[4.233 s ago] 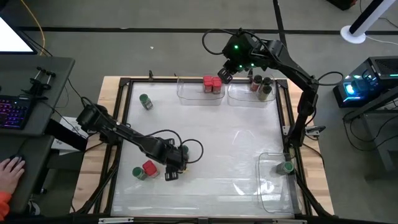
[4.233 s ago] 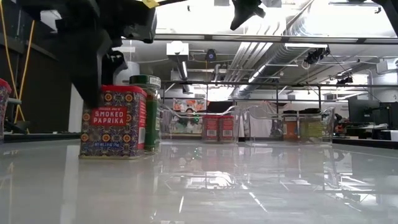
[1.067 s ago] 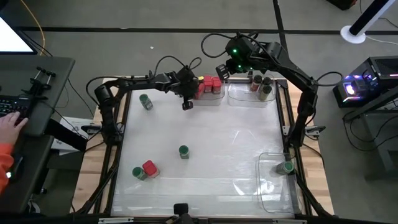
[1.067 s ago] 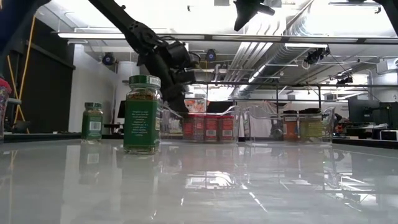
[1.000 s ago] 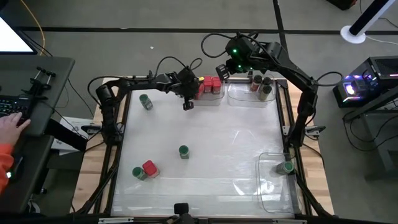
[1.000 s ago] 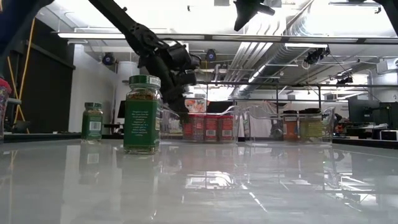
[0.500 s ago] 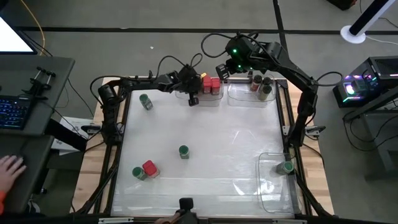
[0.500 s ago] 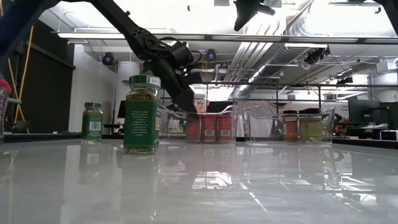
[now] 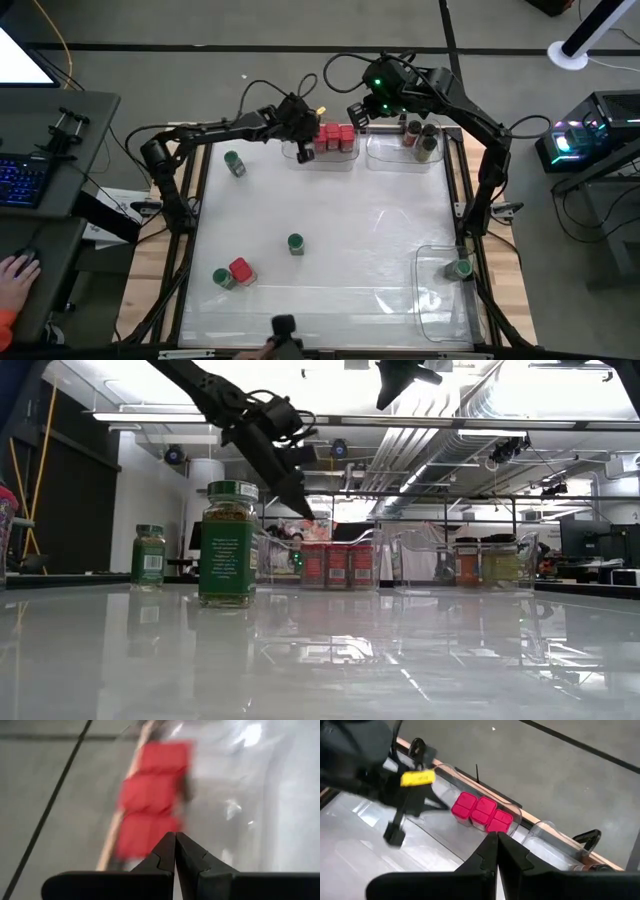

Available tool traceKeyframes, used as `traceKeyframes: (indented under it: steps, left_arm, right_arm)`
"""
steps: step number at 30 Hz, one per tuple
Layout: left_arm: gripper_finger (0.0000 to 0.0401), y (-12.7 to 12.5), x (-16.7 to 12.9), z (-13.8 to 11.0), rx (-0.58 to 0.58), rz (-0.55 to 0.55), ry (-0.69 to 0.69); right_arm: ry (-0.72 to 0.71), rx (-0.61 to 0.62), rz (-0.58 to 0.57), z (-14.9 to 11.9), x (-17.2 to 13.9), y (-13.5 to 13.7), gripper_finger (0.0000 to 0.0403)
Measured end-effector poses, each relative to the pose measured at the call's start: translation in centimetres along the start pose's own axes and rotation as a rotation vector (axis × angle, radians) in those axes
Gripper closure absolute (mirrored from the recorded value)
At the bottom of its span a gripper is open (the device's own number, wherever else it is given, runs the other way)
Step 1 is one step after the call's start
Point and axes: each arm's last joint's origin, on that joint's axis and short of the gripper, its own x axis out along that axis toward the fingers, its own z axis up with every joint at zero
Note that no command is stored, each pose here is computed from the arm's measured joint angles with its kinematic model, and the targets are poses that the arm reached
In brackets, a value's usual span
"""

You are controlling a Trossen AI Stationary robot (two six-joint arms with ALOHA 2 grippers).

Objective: Sort spices by type
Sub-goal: Put the red seasoning can into the left transparent bin

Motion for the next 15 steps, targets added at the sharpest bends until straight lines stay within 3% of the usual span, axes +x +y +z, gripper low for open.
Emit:
traceKeyframes:
  steps: [3,6,10,15]
  left_arm:
    - [0.0401,1.7,0.1,-1.3,-0.081,0.061,0.069]
    - [0.0401,2.8,0.9,-2.7,-0.163,0.036,0.109]
    - [0.0401,2.9,2.4,-4.1,-0.222,-0.049,0.152]
    - [0.0401,2.1,4.1,-4.4,-0.217,-0.063,0.160]
  right_arm:
    - [-0.002,-0.004,-0.004,0.0,0.0,0.0,0.0402]
    - [-0.003,-0.004,-0.004,0.0,0.0,0.0,0.0402]
    - [-0.002,0.001,-0.004,0.0,0.0,0.0,0.0402]
    - [-0.001,0.010,0.000,-0.1,-0.1,0.1,0.0402]
